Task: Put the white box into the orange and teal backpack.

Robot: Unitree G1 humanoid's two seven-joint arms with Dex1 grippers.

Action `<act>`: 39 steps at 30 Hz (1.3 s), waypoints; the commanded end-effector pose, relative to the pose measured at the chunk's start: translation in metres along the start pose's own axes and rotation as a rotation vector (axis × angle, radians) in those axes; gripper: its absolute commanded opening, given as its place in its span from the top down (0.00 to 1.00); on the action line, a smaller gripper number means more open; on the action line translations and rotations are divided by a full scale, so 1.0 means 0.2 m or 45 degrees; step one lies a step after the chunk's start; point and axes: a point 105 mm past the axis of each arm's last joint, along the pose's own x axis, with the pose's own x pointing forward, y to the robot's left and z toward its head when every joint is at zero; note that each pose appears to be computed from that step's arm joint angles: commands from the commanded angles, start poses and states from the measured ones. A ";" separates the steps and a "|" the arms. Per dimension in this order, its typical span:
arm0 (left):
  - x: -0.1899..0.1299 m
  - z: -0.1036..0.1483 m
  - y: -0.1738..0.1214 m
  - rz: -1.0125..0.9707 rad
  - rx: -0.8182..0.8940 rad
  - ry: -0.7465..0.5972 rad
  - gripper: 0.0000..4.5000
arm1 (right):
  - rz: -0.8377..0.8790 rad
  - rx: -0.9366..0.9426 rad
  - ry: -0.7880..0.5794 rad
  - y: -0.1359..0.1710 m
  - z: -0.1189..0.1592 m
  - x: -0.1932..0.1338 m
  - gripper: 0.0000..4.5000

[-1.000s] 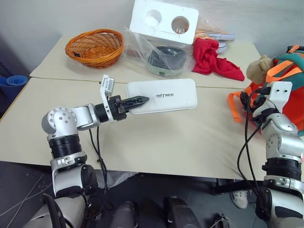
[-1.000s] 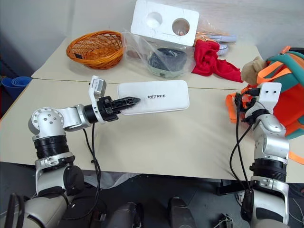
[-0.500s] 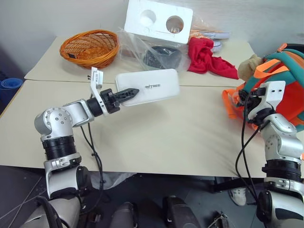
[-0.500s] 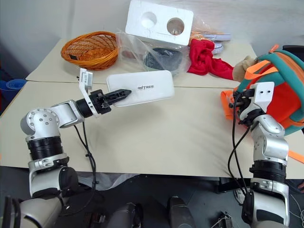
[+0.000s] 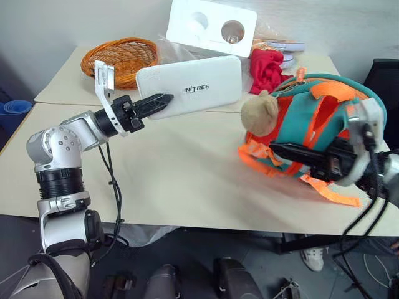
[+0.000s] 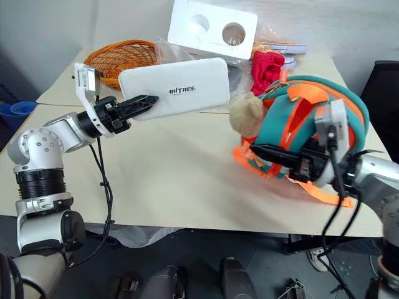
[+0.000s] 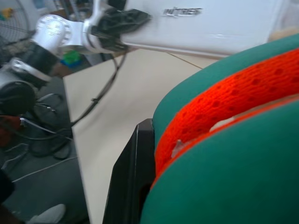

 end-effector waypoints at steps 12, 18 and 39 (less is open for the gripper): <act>0.17 -0.02 -0.21 -0.373 0.247 0.076 0.70 | 0.193 0.059 0.114 0.20 -0.01 -0.08 1.00; 0.24 -0.16 -0.20 -0.443 0.447 0.285 0.70 | 0.152 0.064 0.138 0.17 -0.04 -0.10 1.00; 0.46 -0.19 -0.13 -0.732 1.024 0.760 0.70 | 0.002 0.008 0.170 0.04 -0.12 -0.11 1.00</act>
